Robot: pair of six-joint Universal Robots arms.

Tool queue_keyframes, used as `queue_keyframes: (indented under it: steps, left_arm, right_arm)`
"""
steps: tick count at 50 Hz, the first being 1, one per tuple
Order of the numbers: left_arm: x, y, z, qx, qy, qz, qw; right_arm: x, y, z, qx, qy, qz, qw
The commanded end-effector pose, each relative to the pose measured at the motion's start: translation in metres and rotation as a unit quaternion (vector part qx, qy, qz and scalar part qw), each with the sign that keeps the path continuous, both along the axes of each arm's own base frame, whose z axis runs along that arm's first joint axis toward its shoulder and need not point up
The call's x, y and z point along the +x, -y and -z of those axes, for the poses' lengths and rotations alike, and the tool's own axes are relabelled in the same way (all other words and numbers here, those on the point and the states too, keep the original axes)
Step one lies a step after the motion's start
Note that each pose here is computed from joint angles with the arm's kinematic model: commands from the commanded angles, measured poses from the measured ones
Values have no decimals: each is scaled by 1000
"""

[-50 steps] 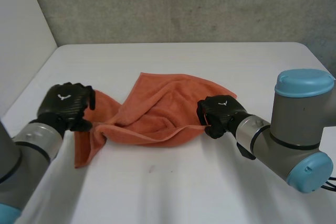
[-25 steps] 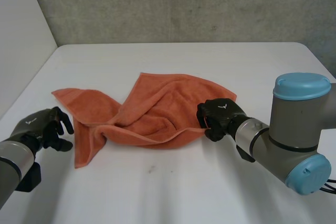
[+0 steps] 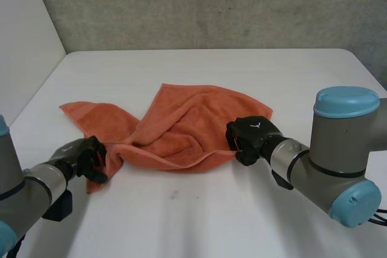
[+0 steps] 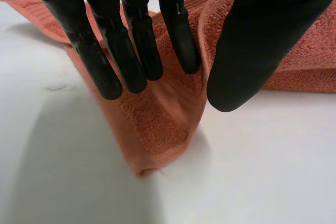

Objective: Fold the laundry

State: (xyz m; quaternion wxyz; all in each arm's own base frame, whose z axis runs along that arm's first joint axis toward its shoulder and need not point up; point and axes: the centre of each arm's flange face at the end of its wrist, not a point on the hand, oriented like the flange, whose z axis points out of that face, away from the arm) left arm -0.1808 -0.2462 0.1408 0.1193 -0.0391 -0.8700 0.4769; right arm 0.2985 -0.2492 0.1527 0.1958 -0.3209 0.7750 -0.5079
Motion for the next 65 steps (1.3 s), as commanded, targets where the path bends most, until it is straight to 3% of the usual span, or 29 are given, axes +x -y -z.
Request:
queue_keyframes:
  steps: [1,12,38,45,51,54,61,65]
  left_arm:
    - [-15,1,-2,-4,-21,14,1000]
    - [-38,7,2,-28,-28,45,998]
    - [-61,40,-5,-114,-17,42,992]
    - [-45,25,-68,-203,31,56,977]
    - [-22,-3,-98,-233,153,79,957]
    - [-20,-16,-111,-244,177,90,949]
    - [-17,-43,-169,-339,152,88,924]
    - [-17,-43,-184,-370,145,80,914]
  right_arm:
    - [1,-1,1,1,-1,-2,1000]
    - [2,-3,1,3,-1,-7,1000]
    - [0,0,-6,-8,-2,-1,1000]
    - [-2,-2,-40,-44,-16,-12,999]
    - [-13,-17,-71,-79,-108,-50,990]
    - [-24,-20,-95,-113,-133,-39,984]
    - [-36,-27,-181,-263,-54,34,963]
    - [-39,-33,-197,-285,-23,43,957]
